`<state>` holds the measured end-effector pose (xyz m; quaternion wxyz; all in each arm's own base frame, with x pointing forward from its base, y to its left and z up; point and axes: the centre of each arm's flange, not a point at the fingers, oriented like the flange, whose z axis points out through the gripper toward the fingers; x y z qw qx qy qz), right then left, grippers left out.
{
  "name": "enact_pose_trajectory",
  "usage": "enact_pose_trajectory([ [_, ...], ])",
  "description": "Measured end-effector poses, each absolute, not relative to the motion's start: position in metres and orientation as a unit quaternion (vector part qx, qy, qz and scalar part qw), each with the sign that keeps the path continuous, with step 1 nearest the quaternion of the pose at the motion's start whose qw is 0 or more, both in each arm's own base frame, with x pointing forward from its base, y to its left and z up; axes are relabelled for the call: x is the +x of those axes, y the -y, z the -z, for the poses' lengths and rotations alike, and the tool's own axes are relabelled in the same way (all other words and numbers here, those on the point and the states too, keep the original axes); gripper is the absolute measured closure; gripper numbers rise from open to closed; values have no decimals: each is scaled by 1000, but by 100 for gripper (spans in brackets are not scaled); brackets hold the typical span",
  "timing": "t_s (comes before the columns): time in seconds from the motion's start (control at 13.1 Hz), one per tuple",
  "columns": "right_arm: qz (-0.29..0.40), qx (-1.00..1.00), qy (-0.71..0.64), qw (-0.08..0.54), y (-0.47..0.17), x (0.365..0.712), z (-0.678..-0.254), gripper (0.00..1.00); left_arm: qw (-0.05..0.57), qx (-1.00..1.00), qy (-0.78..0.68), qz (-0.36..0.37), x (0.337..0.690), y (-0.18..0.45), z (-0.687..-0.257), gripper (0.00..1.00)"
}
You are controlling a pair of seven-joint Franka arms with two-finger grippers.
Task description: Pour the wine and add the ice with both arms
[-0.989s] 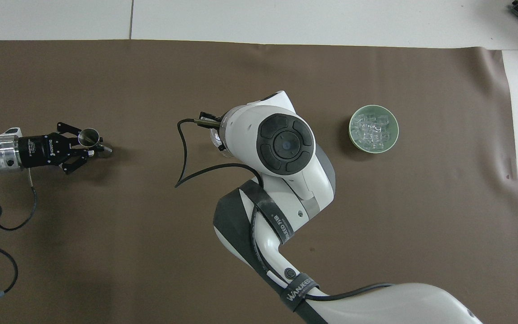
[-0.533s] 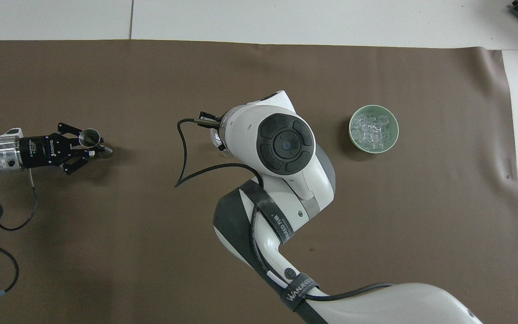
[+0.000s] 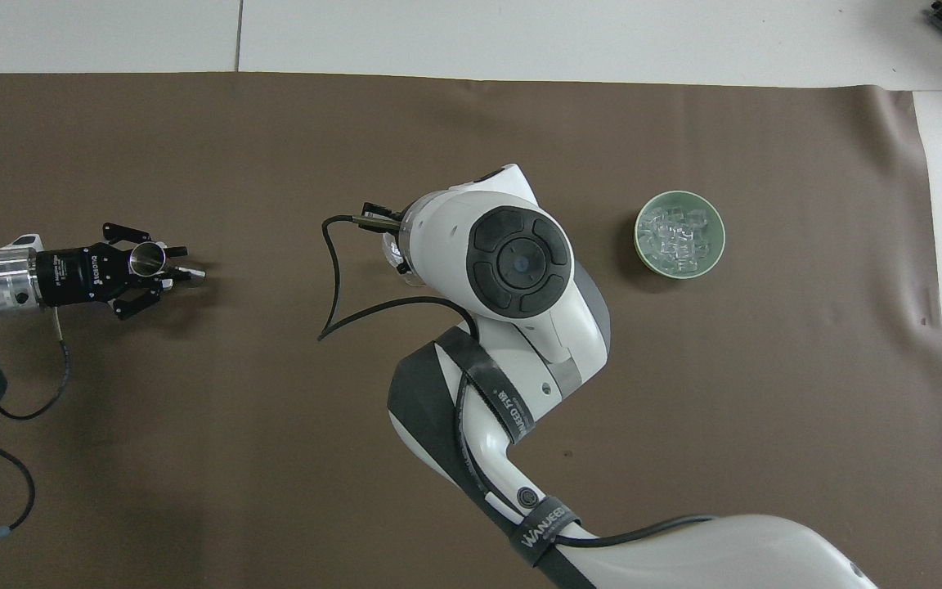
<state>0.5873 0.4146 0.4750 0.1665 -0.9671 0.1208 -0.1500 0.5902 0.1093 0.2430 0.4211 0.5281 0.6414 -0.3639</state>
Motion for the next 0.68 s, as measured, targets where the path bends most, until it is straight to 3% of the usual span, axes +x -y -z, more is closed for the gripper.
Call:
enact_pose_trajectory([
  [0.23, 150, -967, -121, 166, -415, 587, -475, 73, 422, 529, -641, 363, 590, -110, -243, 52],
  [0.53, 150, -967, -121, 166, -415, 587, -475, 72, 424, 533, -638, 359, 590, -112, -243, 7],
  [0.61, 150, -967, -121, 166, -415, 587, -475, 71, 423, 535, -638, 357, 589, -115, -243, 0],
  [0.68, 150, -967, -121, 166, -415, 587, -475, 71, 420, 540, -638, 353, 588, -121, -243, 0],
])
